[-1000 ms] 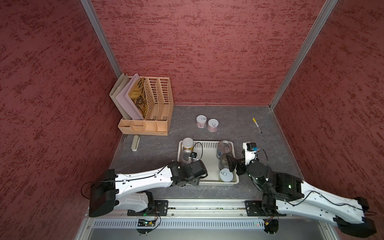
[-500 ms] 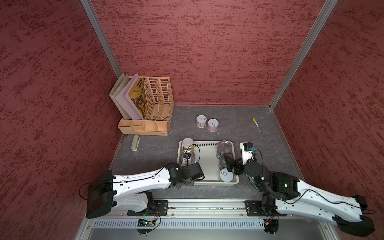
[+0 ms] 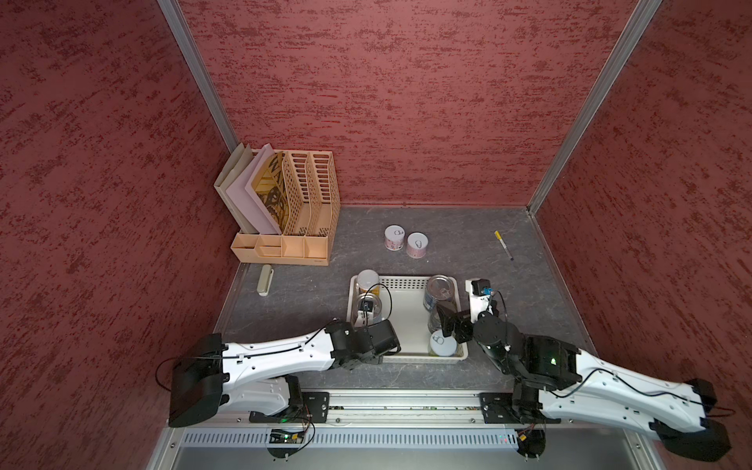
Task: Put the canned food in the basket
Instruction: Place the canned food in the basket.
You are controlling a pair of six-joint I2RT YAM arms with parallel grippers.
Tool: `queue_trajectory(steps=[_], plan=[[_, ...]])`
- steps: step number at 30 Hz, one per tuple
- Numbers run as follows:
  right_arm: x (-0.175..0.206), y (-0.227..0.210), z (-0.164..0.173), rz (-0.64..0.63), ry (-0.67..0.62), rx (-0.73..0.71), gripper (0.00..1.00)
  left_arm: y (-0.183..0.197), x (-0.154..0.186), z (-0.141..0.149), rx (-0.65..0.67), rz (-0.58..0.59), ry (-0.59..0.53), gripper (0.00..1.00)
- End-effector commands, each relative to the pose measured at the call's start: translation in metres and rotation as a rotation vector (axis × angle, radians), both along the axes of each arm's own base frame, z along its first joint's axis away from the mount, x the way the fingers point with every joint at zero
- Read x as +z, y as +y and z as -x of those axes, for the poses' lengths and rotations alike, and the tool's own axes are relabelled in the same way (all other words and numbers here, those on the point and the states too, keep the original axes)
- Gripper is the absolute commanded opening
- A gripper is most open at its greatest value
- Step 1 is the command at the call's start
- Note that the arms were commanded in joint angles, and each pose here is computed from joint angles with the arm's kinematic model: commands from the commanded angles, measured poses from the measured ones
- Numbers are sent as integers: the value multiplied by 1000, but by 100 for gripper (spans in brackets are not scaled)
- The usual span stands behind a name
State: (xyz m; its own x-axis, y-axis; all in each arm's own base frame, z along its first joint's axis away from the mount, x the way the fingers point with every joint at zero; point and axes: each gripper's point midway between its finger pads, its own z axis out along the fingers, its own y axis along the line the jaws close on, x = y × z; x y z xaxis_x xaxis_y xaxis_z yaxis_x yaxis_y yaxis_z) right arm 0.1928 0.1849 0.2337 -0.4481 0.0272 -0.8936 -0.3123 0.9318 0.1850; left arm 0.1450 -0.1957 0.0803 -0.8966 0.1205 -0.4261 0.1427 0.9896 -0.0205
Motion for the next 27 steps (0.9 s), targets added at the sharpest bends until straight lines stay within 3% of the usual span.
queue_trajectory(steps=[1, 7, 10, 16, 22, 24, 27], plan=[[4, 4, -1, -14, -10, 10, 98, 24, -2, 0, 20, -95, -12, 85], [6, 8, -1, -21, -11, 23, 98, 23, 4, 0, 8, -84, -5, 100], [19, 8, -4, -44, -34, 16, 98, 16, 26, -3, -16, -45, -11, 100], [43, 20, -15, -102, -1, 23, 98, 0, 115, -18, -73, 96, -104, 100], [76, 36, -51, -258, 87, 3, 98, -24, 215, -52, -105, 385, -251, 100], [89, 46, -69, -346, 116, 3, 98, -22, 242, -75, -60, 488, -318, 100], [103, 58, -100, -348, 94, -42, 98, -1, 257, -116, 77, 573, -409, 100]])
